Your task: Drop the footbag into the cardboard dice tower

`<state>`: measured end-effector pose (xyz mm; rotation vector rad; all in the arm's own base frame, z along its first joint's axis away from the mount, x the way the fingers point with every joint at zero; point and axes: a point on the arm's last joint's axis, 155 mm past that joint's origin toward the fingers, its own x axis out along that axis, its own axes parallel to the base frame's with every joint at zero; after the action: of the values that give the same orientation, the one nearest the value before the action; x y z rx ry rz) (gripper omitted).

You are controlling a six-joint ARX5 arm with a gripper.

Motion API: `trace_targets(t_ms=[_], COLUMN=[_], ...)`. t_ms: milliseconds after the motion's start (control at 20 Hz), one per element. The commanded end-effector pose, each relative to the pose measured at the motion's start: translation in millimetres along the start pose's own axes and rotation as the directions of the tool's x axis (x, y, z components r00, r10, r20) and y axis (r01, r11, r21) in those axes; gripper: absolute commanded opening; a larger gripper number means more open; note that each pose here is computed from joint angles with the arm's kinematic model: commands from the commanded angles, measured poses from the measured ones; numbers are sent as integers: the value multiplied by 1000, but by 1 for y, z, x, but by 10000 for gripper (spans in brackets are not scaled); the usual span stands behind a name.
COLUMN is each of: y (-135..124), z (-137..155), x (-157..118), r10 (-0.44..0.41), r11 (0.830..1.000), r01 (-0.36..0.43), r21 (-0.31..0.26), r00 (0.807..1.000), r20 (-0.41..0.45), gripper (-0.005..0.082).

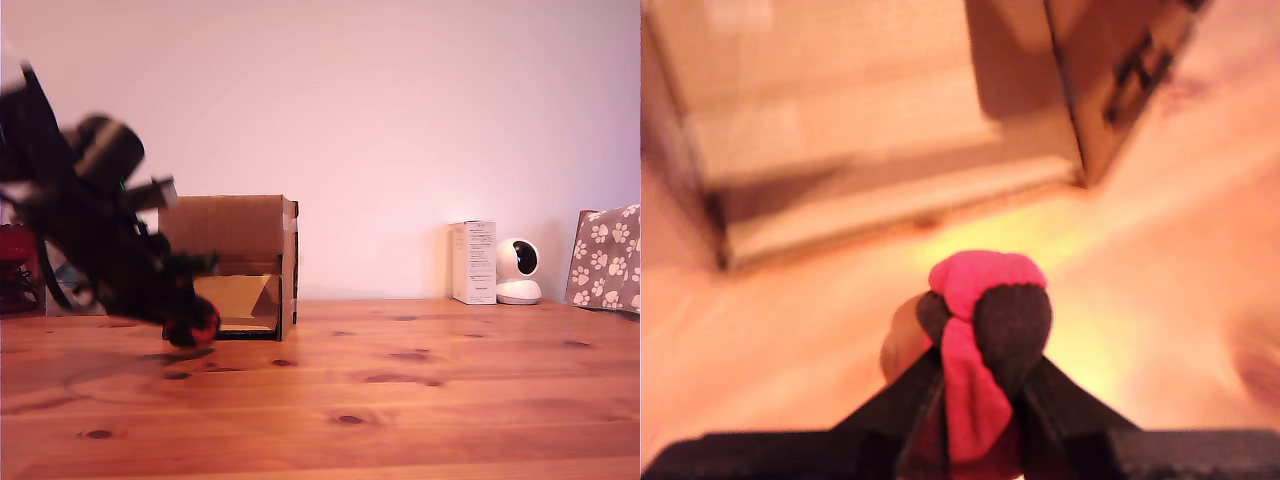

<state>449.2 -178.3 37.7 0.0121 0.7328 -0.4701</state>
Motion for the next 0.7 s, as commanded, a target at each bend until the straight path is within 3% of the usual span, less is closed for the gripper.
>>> trace_targets(t_ms=[0, 200, 400, 550, 650], y=[-5, -13, -21, -26, -30], z=[6, 9, 23, 60, 94], x=[-18, -56, -94, -116, -127], r10=[-3, -3, -3, -7, -16], r11=[1000, 1000, 1000, 1000, 999], r01=[3, 2, 2, 5, 4], r21=[2, -8, -4, 24, 52], r00=[1000, 999, 1000, 995, 971], r20=[-3, -50, -30, 104, 238], gripper=[52, 52, 52, 52, 52])
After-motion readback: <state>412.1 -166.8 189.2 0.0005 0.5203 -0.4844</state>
